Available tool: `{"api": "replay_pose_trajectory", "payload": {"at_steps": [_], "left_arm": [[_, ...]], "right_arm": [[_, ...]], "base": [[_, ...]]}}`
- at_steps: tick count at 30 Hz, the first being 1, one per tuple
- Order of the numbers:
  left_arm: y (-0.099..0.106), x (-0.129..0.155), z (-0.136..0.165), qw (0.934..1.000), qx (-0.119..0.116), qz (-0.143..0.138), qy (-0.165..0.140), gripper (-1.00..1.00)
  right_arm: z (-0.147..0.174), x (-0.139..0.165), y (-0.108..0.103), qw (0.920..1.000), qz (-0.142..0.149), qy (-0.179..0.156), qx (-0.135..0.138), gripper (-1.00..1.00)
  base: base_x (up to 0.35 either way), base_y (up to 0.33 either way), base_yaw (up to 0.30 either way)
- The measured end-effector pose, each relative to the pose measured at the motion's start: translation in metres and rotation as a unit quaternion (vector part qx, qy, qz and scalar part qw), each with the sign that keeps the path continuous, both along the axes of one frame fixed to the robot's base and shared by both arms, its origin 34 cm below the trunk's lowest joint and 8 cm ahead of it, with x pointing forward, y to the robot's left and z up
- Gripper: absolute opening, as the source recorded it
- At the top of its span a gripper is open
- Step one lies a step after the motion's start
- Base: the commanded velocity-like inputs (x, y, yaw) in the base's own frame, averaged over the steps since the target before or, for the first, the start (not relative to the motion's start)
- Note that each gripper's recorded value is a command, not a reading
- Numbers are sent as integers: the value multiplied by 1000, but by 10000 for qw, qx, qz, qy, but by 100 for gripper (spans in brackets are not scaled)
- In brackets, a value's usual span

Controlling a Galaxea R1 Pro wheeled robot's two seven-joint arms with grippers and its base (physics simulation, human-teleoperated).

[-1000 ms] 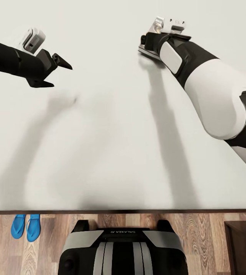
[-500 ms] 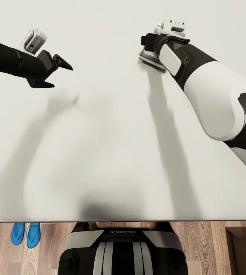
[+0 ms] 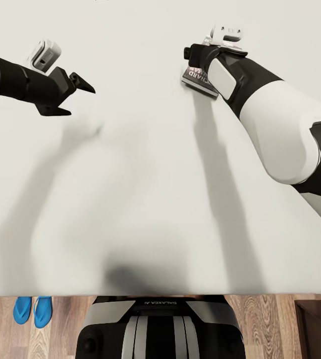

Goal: In the bedroom, move the book from the bed onto either nightstand, and place the two sandals side by side next to the bed.

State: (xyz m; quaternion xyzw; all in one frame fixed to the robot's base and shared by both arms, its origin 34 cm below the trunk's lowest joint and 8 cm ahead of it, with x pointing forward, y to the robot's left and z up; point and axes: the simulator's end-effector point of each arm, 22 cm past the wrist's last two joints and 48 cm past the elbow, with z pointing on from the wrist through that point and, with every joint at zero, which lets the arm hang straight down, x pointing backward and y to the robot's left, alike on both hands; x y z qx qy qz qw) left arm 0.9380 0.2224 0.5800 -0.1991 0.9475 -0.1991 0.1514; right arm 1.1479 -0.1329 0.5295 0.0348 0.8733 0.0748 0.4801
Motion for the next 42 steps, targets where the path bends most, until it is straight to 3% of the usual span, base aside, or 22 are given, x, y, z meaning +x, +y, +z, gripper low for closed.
{"api": "replay_pose_trajectory", "payload": {"at_steps": [15, 28, 42], "left_arm": [[0, -2, -2, 10000, -4, -5, 24, 100], [-1, -2, -2, 10000, -4, -8, 27, 100], [-1, -1, -1, 10000, -33, 1, 18, 100]], "right_arm": [[-1, -1, -2, 9997, -52, -239, 3, 100], [-1, -1, -2, 9997, -56, -251, 1, 100], [0, -1, -2, 9997, -52, -247, 21, 100]], "base": [[4, 0, 0], [-3, -1, 0], [-185, -74, 0]]}}
